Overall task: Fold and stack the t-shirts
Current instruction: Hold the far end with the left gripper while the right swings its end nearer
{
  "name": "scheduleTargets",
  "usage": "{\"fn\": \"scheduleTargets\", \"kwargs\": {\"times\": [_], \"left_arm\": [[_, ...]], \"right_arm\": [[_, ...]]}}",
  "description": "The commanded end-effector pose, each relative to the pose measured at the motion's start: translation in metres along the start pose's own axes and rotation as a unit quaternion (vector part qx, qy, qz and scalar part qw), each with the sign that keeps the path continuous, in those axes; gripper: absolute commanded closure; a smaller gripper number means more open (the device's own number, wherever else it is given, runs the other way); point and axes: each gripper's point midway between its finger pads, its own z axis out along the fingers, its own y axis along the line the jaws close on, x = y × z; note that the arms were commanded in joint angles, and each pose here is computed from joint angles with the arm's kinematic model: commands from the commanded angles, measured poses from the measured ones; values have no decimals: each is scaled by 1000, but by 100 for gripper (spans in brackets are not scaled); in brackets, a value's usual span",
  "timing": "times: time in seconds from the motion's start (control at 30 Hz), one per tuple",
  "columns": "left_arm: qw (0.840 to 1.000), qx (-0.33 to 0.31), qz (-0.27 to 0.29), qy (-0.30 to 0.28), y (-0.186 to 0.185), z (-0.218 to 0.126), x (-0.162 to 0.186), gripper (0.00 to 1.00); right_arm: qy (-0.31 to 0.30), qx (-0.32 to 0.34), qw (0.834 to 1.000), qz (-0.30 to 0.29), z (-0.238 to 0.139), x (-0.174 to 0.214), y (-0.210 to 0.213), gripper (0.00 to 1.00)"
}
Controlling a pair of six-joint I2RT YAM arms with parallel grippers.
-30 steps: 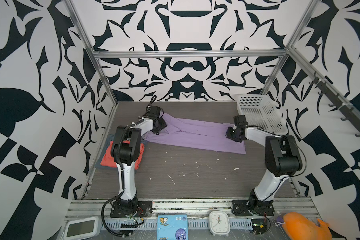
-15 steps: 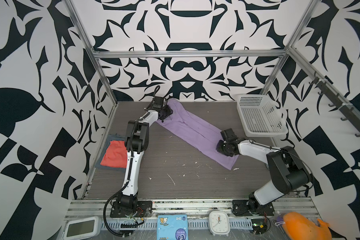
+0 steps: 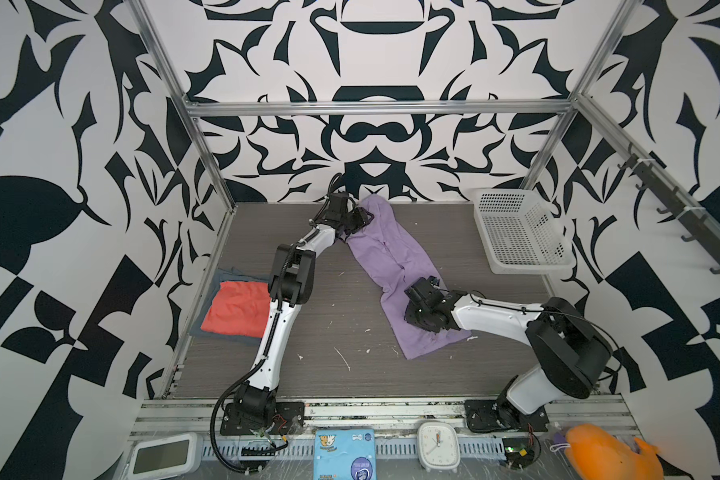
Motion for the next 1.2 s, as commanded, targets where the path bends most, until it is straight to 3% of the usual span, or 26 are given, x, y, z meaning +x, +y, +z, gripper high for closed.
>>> {"fn": "scheduleTargets", "kwargs": {"times": [0.0, 0.17, 0.27, 0.43, 0.6, 0.9, 1.03, 1.17], "left_arm": [[999, 15, 25, -31, -25, -33, -28, 50], [996, 3, 68, -59, -49, -82, -47, 47], [996, -22, 74, -49, -52, -100, -42, 46], [998, -52, 43, -11, -36, -104, -14, 46], [998, -58, -1, 5, -22, -90, 7, 46], [996, -73, -36, 47, -9, -49, 36, 46], [990, -118, -50, 61, 13, -38, 52, 46], [984, -159, -52, 68, 35, -37, 60, 45]], "right_arm": [[23, 45, 998, -49, -12, 16, -5, 69], [-3, 41, 996, -81, -49, 5, -5, 67], [-50, 43, 994, -91, -73, -12, -8, 65], [-119, 7, 987, -112, -85, -41, 10, 61], [-145, -15, 980, -135, -67, -65, 40, 61], [-101, -27, 980, -172, -21, -58, 66, 61], [-80, -32, 984, -158, -7, -46, 61, 61], [-13, -46, 986, -162, 11, -14, 54, 62]]}}
